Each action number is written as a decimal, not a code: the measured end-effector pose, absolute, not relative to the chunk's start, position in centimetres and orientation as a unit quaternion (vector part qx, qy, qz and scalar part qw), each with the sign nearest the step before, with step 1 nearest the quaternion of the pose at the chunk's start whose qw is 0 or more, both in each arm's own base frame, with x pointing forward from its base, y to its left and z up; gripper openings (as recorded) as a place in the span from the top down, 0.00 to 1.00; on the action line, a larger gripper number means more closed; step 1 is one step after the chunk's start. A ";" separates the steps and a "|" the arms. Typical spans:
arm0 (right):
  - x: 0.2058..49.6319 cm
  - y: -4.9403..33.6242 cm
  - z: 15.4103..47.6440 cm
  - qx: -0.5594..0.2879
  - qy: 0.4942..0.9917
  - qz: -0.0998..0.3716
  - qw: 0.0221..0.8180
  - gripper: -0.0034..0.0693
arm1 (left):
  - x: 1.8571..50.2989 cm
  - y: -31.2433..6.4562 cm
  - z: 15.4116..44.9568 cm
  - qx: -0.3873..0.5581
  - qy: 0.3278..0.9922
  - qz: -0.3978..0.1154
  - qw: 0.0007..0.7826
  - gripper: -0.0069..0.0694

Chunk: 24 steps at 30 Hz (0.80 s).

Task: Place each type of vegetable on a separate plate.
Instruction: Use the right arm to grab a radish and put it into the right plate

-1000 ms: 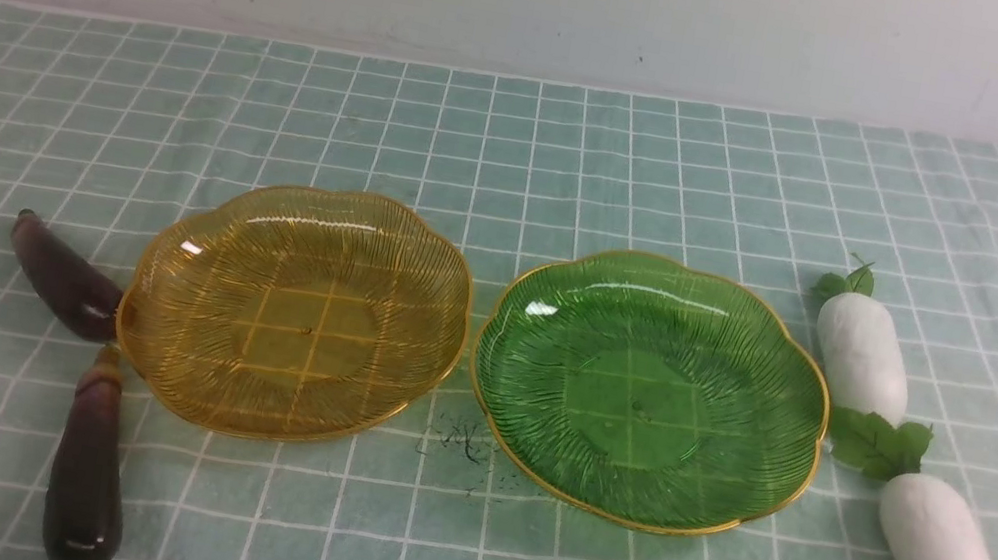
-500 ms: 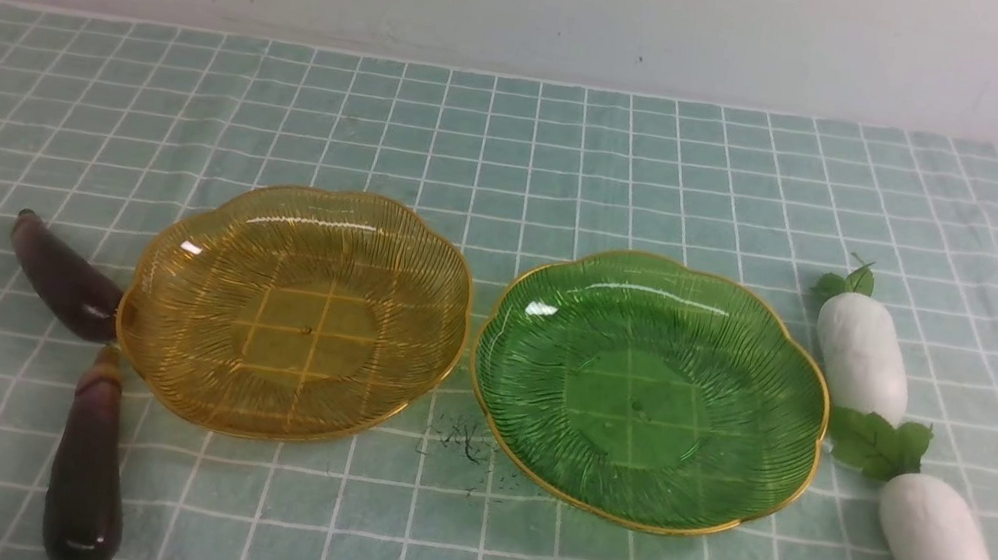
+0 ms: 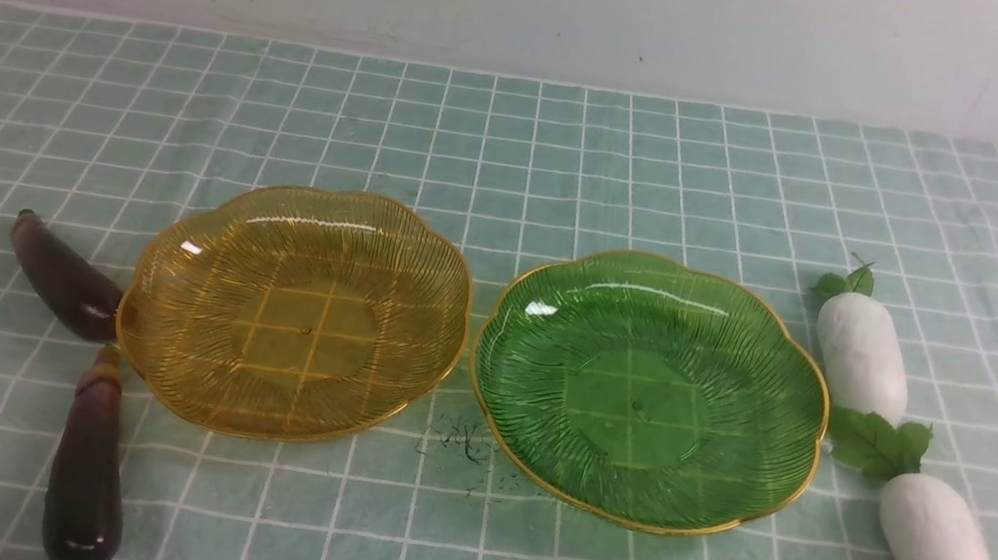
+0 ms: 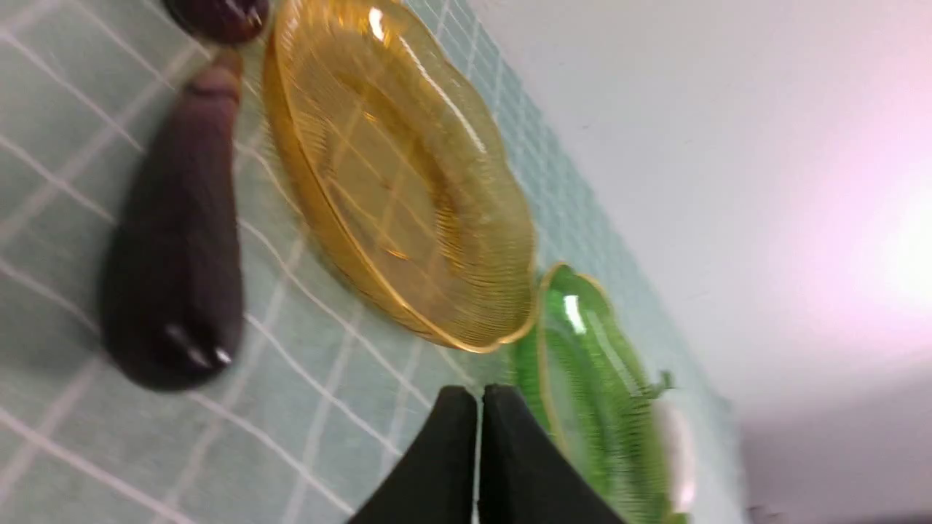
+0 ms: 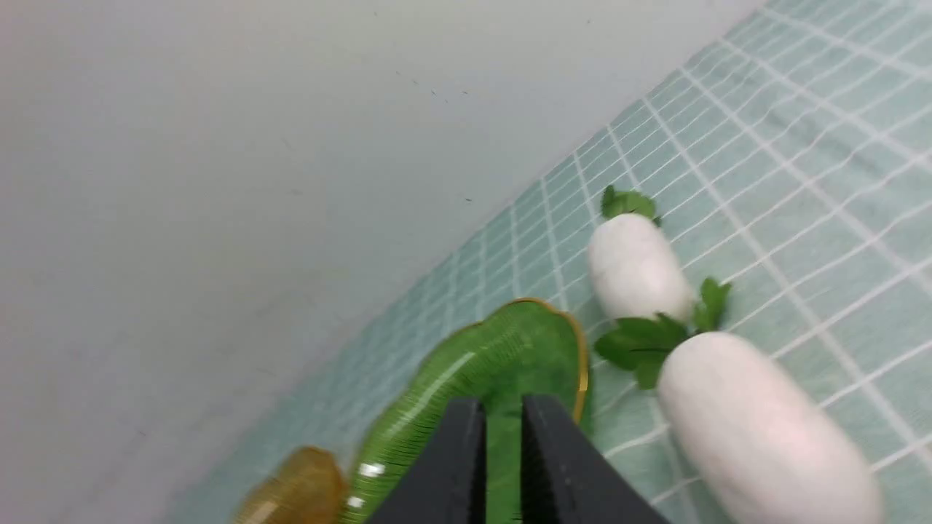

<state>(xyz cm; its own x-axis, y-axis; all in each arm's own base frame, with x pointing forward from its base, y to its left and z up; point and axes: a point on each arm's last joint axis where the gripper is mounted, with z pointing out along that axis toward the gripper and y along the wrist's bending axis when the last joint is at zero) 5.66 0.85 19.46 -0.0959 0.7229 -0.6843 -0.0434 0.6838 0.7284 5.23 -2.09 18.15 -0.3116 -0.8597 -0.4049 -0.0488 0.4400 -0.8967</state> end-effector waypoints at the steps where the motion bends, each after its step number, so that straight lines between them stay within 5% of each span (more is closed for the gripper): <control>1: 5.7 0.9 19.5 0.256 0.671 0.312 0.621 0.86 | 5.2 -2.1 18.2 -0.330 0.692 -0.420 0.486 0.92; 8: 5.7 0.9 19.7 0.317 0.635 0.382 0.592 0.86 | 5.2 -2.3 18.8 -0.360 0.654 -0.475 0.466 0.92; 17: 4.8 1.0 26.1 0.148 0.640 0.254 0.710 0.86 | 4.1 -3.1 25.9 -0.188 0.686 -0.432 0.555 0.92; 24: 9.1 2.4 28.8 -0.008 0.808 0.156 0.568 0.86 | 8.4 -4.6 26.0 -0.103 0.848 -0.336 0.397 0.92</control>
<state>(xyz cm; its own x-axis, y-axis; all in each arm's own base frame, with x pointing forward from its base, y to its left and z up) 9.14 2.39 28.82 -0.3542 0.1655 -0.9204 -0.1901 0.9509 0.2442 8.39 -4.58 26.03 -0.6642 -0.4409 -0.6038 0.0931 0.7525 -0.6519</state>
